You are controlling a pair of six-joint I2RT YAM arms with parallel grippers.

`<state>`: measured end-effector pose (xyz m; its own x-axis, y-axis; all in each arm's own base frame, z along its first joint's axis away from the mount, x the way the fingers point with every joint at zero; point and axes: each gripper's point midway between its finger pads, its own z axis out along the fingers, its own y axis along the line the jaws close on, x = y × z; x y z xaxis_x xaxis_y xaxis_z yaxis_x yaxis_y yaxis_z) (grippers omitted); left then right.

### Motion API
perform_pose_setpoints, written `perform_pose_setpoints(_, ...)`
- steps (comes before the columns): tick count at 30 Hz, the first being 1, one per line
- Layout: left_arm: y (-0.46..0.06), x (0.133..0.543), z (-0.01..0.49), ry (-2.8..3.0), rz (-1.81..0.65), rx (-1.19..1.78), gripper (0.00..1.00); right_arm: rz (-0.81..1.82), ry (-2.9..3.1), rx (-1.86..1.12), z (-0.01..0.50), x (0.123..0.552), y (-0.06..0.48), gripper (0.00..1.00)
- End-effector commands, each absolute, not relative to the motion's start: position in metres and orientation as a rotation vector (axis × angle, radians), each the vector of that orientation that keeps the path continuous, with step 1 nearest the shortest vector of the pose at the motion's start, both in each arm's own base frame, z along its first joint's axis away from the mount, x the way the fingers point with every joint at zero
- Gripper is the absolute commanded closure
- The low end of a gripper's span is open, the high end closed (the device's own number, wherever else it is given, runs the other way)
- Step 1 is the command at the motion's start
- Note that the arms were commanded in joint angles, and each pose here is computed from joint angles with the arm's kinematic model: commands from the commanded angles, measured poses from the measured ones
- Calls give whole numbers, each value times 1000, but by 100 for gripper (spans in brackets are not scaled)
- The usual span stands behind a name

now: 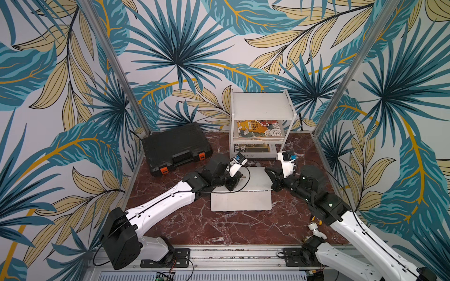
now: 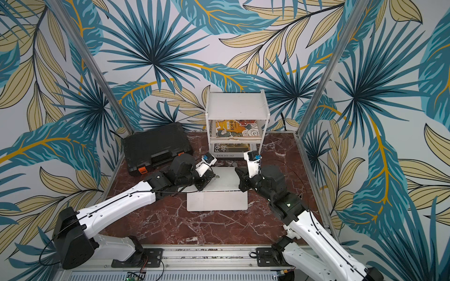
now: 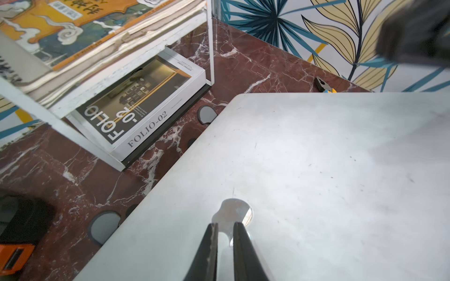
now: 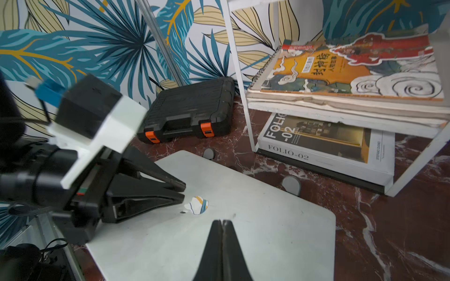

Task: Close the laptop lid and set it aside
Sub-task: Close the lid of the laptop.

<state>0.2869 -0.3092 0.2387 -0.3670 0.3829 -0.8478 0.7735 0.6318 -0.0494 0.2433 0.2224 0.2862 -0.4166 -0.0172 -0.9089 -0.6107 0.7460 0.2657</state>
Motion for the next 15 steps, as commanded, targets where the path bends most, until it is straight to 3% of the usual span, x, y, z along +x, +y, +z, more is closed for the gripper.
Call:
perform_pose_setpoints(1,-298,292,273,1893,-554,807,73,720,1916,-445,276,250,226,100)
perform_pose_setpoints(8,-264,299,285,1855,-458,614,69,713,1976,-456,247,252,230,100)
perform_pose_setpoints(15,-255,289,262,1861,-472,599,67,703,2020,-475,222,246,227,100)
